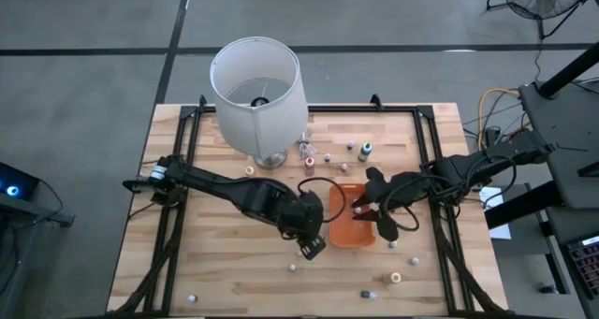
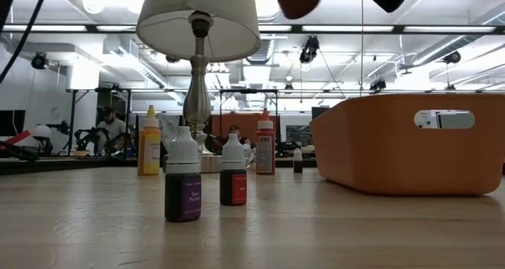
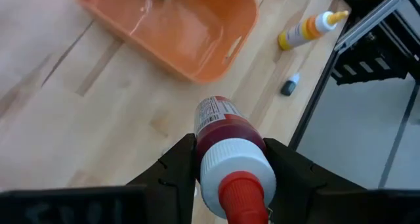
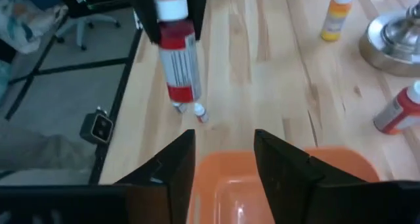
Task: Pick & Place food coloring
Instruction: Put the big food coloring bottle into the orange bin
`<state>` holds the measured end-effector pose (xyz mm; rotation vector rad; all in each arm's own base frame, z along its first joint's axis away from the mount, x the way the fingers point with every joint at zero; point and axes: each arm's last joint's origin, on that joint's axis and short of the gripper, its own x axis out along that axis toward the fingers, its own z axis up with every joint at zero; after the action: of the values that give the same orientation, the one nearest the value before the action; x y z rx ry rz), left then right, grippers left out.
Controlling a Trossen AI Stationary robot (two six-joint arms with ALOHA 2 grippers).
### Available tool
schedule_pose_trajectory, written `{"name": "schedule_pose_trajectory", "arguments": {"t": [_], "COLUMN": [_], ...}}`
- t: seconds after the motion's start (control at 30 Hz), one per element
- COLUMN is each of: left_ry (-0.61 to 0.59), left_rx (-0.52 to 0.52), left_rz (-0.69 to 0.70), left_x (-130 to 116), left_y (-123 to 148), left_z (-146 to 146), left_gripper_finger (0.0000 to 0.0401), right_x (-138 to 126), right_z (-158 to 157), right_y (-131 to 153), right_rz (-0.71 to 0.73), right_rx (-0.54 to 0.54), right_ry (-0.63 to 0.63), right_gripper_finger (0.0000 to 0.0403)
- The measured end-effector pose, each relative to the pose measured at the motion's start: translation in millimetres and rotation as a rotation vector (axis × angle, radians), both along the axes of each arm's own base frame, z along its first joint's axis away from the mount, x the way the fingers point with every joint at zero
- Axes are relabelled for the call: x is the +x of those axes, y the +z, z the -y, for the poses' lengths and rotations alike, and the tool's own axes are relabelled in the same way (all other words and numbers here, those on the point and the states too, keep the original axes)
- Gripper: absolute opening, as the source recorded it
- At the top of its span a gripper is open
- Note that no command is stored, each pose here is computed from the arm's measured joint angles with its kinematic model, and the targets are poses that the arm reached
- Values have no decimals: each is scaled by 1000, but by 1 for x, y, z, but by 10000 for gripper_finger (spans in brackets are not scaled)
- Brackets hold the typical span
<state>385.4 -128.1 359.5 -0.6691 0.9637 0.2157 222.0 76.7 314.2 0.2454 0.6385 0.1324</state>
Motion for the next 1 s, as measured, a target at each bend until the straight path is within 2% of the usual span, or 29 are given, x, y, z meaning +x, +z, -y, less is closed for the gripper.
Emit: {"name": "schedule_pose_trajectory", "arguments": {"t": [0.33,0.83,1.0], "left_ry": [57,96,95], "left_rx": [68,99,94], "left_rz": [44,85,90], "left_x": [9,11,11], "left_y": [2,6,7], "left_z": [-11,-15,-15], "left_gripper_finger": [120,120,120], "right_x": [20,52,54], "right_z": [-7,-19,-19], "right_y": [-11,-18,-21], "right_rz": [4,154,143], "right_rx": [3,19,10], "right_ry": [1,22,24], "right_gripper_finger": [191,194,194]}}
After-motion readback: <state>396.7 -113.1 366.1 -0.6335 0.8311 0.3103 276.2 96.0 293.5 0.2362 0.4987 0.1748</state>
